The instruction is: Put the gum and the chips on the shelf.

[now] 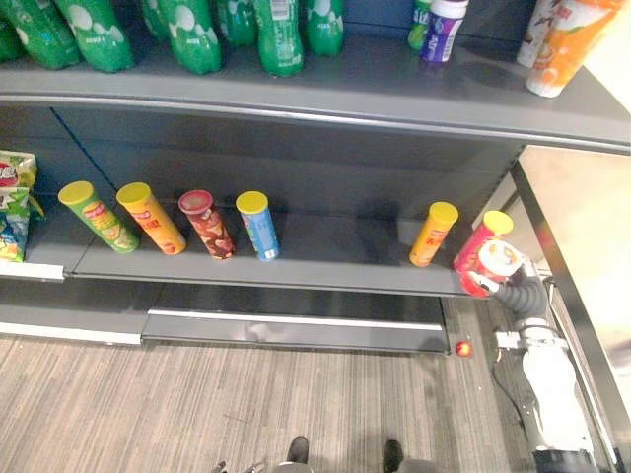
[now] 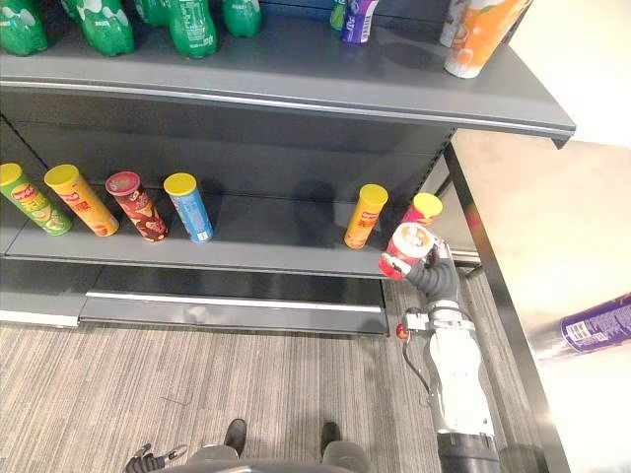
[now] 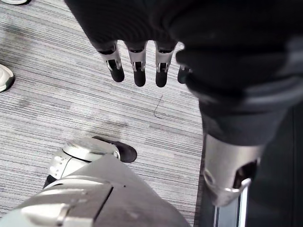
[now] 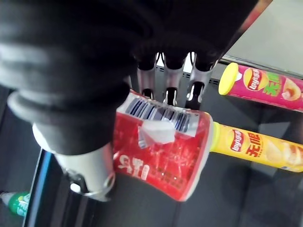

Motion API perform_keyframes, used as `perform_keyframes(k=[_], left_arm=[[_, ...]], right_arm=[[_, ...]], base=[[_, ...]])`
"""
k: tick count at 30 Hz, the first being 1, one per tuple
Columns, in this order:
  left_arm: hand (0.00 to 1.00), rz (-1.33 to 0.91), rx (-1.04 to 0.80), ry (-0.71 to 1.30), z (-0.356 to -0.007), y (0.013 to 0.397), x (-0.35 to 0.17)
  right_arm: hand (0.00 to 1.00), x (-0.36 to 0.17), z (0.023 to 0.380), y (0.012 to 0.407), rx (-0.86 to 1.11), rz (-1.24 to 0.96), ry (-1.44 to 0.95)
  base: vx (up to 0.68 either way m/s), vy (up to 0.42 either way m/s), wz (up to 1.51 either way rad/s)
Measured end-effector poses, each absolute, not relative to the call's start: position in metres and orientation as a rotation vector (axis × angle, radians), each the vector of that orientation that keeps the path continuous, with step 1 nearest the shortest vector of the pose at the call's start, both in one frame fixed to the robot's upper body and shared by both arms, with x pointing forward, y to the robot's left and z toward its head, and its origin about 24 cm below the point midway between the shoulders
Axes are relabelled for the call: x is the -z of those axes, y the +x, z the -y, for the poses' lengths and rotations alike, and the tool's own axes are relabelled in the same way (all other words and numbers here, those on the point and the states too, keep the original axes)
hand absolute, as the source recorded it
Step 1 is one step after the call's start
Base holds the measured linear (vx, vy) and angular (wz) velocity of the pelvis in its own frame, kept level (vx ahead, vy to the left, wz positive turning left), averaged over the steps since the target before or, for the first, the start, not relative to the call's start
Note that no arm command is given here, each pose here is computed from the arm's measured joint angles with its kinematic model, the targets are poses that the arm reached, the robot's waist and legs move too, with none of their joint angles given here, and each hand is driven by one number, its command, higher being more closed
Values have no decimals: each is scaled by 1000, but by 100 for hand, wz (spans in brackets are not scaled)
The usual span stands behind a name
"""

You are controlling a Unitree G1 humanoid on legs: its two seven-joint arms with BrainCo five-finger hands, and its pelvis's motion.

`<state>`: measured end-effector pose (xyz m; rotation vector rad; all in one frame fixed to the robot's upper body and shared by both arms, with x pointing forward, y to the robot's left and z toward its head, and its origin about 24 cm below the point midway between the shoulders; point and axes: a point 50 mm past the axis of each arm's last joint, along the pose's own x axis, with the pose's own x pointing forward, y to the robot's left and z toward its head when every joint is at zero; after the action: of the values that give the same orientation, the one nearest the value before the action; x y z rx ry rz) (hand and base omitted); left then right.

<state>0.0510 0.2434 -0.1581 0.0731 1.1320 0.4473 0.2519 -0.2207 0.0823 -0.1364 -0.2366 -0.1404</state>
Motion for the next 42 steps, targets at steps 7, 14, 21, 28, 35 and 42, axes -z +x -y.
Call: perform_keyframes(k=[7, 14, 21, 28, 35, 42], left_arm=[[0, -1136, -449, 78, -245, 50, 158], [0, -1147, -482, 67, -247, 45, 158], [0, -1164, -481, 56, -244, 44, 160], [0, -1192, -485, 55, -243, 38, 161], [0, -1195, -484, 55, -243, 37, 161], [0, -1190, -484, 58, -243, 39, 161]], right_arm=[[100, -106, 200, 273, 69, 324, -129], [100, -156, 175, 299, -8, 492, -138], [100, -198, 172, 311, -17, 622, -187], [100, -233, 164, 318, -41, 726, -203], [100, -234, 165, 335, -44, 654, -199], [100, -255, 171, 366, 38, 601, -211]], base=[[-19, 4, -5], [-9, -1, 0], [-12, -18, 12], [-31, -15, -1], [-25, -8, -3], [-6, -5, 0]])
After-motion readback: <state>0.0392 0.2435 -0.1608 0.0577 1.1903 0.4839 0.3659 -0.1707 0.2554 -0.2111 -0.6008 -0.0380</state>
